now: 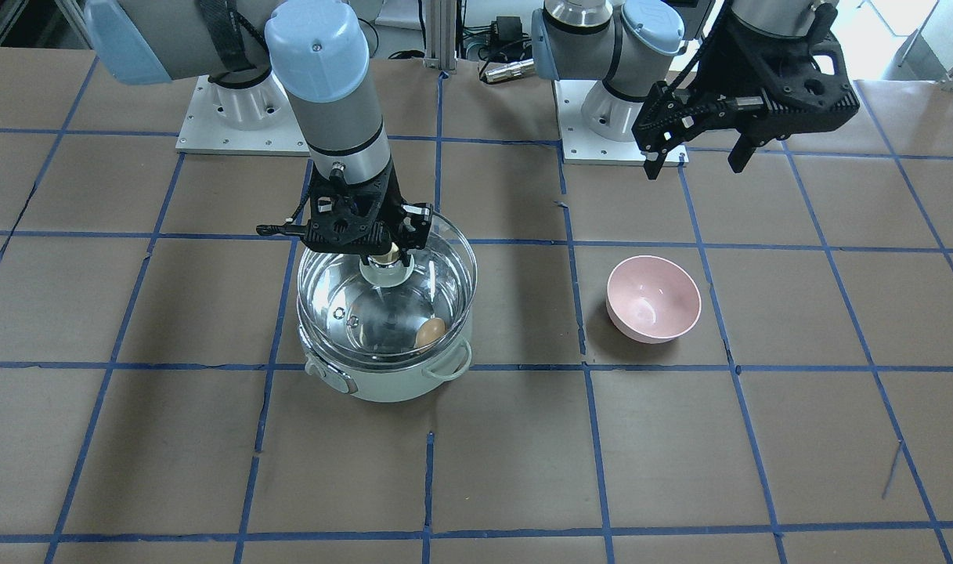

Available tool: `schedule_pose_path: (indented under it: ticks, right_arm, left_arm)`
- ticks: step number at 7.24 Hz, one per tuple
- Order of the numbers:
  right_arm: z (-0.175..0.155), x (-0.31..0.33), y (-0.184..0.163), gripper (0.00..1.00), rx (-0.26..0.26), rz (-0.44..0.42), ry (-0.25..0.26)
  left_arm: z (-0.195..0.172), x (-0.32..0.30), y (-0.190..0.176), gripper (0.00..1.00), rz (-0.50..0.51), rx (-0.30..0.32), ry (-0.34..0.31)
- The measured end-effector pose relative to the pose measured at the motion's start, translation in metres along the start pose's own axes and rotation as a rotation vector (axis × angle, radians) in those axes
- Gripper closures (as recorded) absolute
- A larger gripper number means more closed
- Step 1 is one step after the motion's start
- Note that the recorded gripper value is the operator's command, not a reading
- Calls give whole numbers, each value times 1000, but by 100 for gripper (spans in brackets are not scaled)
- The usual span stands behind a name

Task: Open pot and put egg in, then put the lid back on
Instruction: 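Lower the lid onto the pot and open the right gripper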

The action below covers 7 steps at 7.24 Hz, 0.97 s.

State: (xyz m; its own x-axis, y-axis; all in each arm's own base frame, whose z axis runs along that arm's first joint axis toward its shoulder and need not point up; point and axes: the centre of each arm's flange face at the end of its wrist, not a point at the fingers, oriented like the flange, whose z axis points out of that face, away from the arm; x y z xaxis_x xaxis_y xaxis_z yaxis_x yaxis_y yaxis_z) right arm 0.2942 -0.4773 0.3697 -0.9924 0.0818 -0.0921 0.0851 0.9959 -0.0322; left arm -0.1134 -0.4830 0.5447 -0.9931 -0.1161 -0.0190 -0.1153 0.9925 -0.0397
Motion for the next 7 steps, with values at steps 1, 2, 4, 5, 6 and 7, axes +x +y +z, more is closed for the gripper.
schedule_pose_path:
  ticks: [1,2,4,5,6,7]
  right_arm:
    - [0,1,0,70,3,-3,6]
    - [1,1,-1,63,3,-4,8]
    - [1,2,-1,35,3,2,8]
    - [1,1,-1,31,5,4,9]
    - [1,1,-1,29,8,4,8]
    - [0,1,-1,28,10,4,9]
  left_arm:
    - [0,0,0,0,0,1,0]
    - [0,0,0,0,0,1,0]
    - [0,0,0,0,0,1,0]
    - [0,0,0,0,0,1,0]
    - [0,0,0,0,0,1,0]
    - [0,0,0,0,0,1,0]
